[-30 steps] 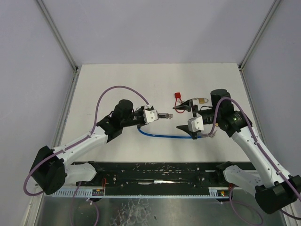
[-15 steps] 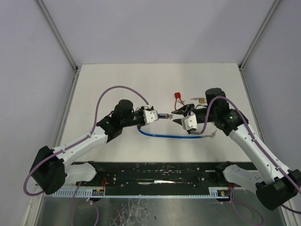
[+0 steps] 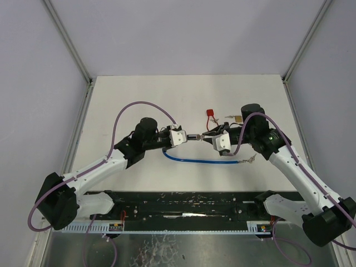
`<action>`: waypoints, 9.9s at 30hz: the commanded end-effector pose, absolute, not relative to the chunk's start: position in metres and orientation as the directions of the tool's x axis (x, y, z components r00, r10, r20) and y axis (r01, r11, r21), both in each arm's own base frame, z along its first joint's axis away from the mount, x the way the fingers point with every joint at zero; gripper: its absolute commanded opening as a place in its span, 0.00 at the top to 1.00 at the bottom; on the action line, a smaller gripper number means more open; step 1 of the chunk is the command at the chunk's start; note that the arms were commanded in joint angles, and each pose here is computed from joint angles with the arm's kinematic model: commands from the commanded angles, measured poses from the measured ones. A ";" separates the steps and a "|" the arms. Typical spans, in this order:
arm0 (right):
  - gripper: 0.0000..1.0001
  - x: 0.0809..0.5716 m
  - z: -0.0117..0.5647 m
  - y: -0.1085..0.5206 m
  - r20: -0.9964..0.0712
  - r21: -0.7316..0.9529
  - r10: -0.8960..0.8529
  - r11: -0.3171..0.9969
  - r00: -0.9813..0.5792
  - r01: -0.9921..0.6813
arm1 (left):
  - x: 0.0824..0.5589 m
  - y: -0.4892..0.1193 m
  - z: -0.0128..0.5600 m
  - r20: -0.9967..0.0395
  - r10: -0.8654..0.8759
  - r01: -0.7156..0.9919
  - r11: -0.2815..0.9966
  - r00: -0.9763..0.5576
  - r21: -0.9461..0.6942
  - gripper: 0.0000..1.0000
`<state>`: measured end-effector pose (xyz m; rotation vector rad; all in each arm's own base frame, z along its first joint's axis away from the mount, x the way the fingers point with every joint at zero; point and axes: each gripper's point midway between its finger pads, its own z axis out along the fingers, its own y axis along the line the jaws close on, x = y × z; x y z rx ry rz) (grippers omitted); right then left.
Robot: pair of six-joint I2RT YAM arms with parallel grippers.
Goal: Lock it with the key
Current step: Lock the lock.
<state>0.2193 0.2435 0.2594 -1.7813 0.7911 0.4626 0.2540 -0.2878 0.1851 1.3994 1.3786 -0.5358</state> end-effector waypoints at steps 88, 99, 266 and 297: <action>0.51 0.271 0.033 0.107 -0.492 -0.358 -0.671 -0.424 0.554 -0.832 | 0.263 -0.269 0.220 -0.890 0.276 0.787 0.420 0.363 0.452 1.00; 0.44 0.227 0.023 0.132 -0.562 -0.359 -0.580 -0.472 0.590 -0.805 | 0.263 -0.269 0.221 -0.891 0.274 0.787 0.423 0.363 0.450 1.00; 1.00 0.179 0.230 0.245 -0.978 0.167 -0.130 -0.032 -0.162 -0.985 | 0.263 -0.292 0.307 -0.824 0.166 0.576 0.640 0.542 0.508 1.00; 1.00 0.184 0.230 0.240 -0.966 0.182 -0.186 -0.005 -0.178 -0.983 | 0.256 -0.303 0.258 -0.740 0.372 0.623 0.400 0.560 0.672 1.00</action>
